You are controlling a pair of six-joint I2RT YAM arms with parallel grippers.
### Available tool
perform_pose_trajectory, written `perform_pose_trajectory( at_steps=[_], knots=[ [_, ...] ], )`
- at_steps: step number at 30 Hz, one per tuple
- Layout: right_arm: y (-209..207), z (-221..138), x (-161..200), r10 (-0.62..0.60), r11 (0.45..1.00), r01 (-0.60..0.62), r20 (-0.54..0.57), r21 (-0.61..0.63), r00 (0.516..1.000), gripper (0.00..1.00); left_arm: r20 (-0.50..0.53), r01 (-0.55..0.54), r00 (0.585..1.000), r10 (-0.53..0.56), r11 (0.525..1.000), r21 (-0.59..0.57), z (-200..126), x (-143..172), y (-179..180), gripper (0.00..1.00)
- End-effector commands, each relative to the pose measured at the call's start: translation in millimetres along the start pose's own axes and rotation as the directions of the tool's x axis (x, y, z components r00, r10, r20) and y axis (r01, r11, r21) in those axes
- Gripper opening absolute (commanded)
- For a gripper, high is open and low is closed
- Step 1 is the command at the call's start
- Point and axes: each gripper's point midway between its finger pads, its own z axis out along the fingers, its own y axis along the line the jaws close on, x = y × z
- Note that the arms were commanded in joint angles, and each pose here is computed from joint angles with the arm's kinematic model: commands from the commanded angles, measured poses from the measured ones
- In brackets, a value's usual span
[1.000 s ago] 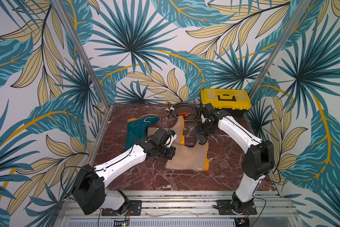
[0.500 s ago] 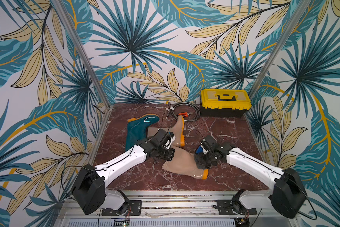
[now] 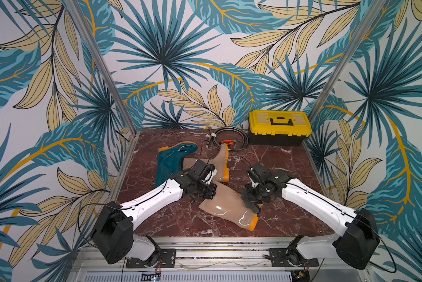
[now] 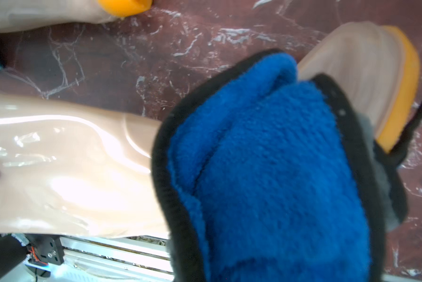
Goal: Wipe the rubber boots with a cloth
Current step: Wipe the dirt off the rubber boot.
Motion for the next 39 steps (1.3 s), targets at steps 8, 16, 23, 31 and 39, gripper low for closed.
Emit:
perform_pose_trajectory(
  at_steps=[8, 16, 23, 31, 39],
  knots=[
    [22.9, 11.4, 62.5, -0.102, 0.992, 0.097, -0.050, -0.080, 0.994, 0.00, 0.087, 0.079, 0.993, -0.076, 0.997, -0.026, -8.7, -24.6, 28.7, 0.00],
    [55.8, 43.2, 64.9, -0.173, 0.984, 0.169, -0.093, -0.048, 0.981, 0.00, 0.087, 0.093, 0.992, -0.089, 0.995, -0.032, -7.2, -22.5, 32.2, 0.00],
    [-48.4, 40.5, 87.6, 0.119, 0.986, -0.101, -0.137, 0.131, 0.983, 0.00, 0.082, 0.074, 0.994, -0.073, 0.997, -0.017, -8.2, -23.3, 31.4, 0.00],
    [50.8, 4.8, 12.1, -0.032, 0.992, 0.028, -0.033, -0.123, 0.999, 0.00, 0.073, 0.083, 0.994, -0.084, 0.996, 0.008, -4.5, -20.4, 27.6, 0.00],
    [10.6, 21.6, -37.8, -0.015, 0.999, 0.017, -0.067, 0.027, 0.998, 0.00, 0.083, 0.069, 0.994, -0.070, 0.997, 0.027, -13.2, -12.0, 24.6, 0.00]
  ],
)
